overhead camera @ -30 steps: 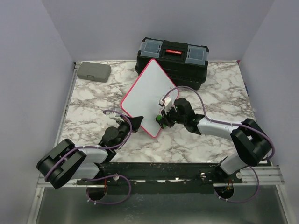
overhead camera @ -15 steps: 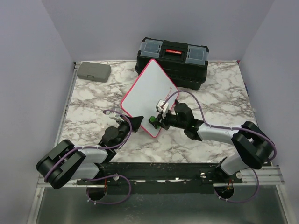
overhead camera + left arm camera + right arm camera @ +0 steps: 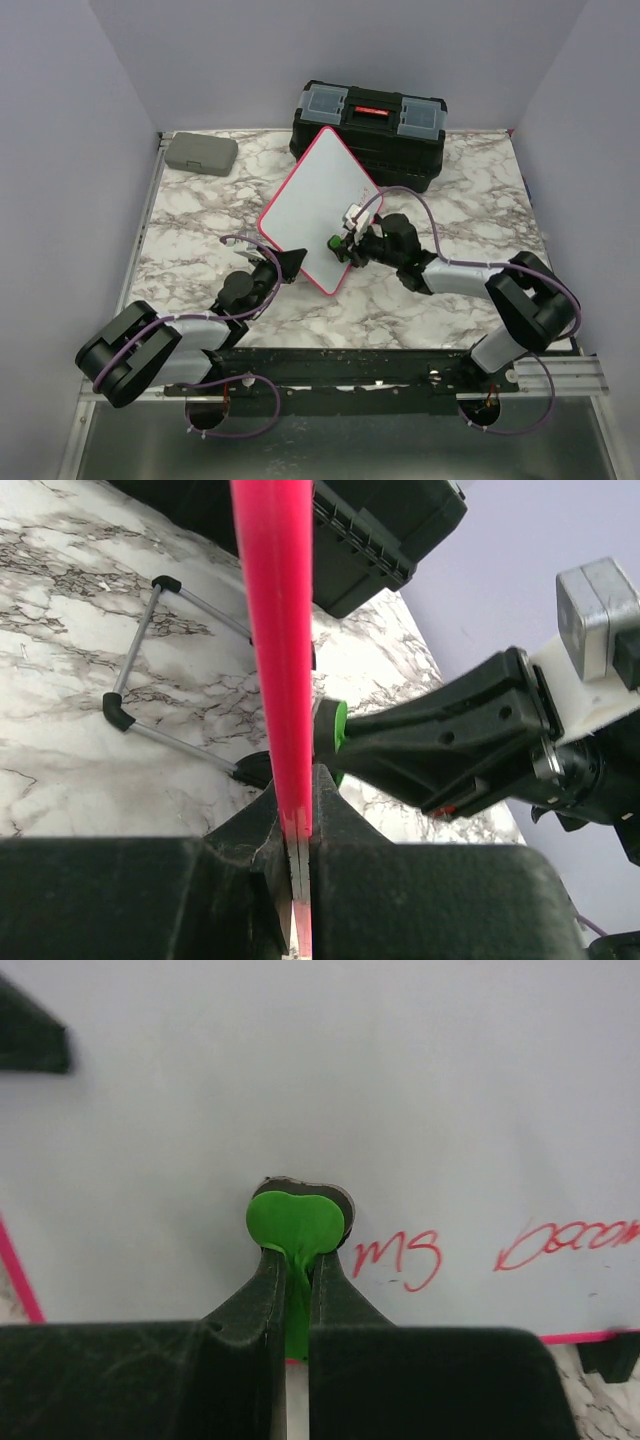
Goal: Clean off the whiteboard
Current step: Erase the whiteboard at the whiteboard stand.
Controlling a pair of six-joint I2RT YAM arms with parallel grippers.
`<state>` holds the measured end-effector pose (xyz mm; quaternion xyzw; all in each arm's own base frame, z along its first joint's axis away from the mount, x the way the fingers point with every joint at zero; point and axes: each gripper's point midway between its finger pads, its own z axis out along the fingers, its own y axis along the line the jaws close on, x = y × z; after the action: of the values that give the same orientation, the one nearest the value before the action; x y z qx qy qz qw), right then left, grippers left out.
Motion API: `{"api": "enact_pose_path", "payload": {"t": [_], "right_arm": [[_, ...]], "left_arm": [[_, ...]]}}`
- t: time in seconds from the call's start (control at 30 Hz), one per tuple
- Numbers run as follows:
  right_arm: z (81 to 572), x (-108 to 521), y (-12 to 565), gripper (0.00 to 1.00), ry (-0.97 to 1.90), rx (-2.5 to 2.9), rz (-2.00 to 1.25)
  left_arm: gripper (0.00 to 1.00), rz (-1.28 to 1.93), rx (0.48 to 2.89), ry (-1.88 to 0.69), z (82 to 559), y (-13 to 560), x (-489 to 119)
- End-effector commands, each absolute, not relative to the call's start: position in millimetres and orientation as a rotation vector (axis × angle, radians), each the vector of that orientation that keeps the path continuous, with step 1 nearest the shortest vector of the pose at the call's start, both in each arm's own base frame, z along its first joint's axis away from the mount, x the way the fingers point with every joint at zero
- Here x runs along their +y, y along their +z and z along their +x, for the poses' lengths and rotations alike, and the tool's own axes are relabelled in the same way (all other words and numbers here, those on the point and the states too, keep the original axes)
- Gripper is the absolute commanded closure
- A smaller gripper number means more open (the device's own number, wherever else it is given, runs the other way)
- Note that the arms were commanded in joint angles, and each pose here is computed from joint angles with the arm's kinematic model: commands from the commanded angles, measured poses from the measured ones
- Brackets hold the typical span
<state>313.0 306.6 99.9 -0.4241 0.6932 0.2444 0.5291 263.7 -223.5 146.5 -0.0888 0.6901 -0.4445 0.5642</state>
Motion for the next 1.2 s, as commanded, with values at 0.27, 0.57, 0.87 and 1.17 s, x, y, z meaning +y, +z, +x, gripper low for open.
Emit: {"api": "enact_pose_path", "payload": {"t": [0.27,0.57,0.87,1.17], "right_arm": [[235.5,340.1,93.8,0.99,0.845,1.549,-1.291],[328.5,322.3,122.5,0.99,0.593,1.509,-0.961],[298.7,307.0,91.3,0.99,0.634,1.497,-1.088],[242.4,333.2,91.4,0.99,0.853,1.445,-1.218]], "left_arm": [[1.00,-0.168,1.497,-1.186,258.8,190.9,-238.9],[1.00,-0.156,1.503,-1.183,257.5,191.3,-239.1],[1.00,-0.153,1.500,-1.178,256.8,193.3,-238.1],[1.00,-0.154,1.498,-1.180,258.0,193.9,-239.1]]}}
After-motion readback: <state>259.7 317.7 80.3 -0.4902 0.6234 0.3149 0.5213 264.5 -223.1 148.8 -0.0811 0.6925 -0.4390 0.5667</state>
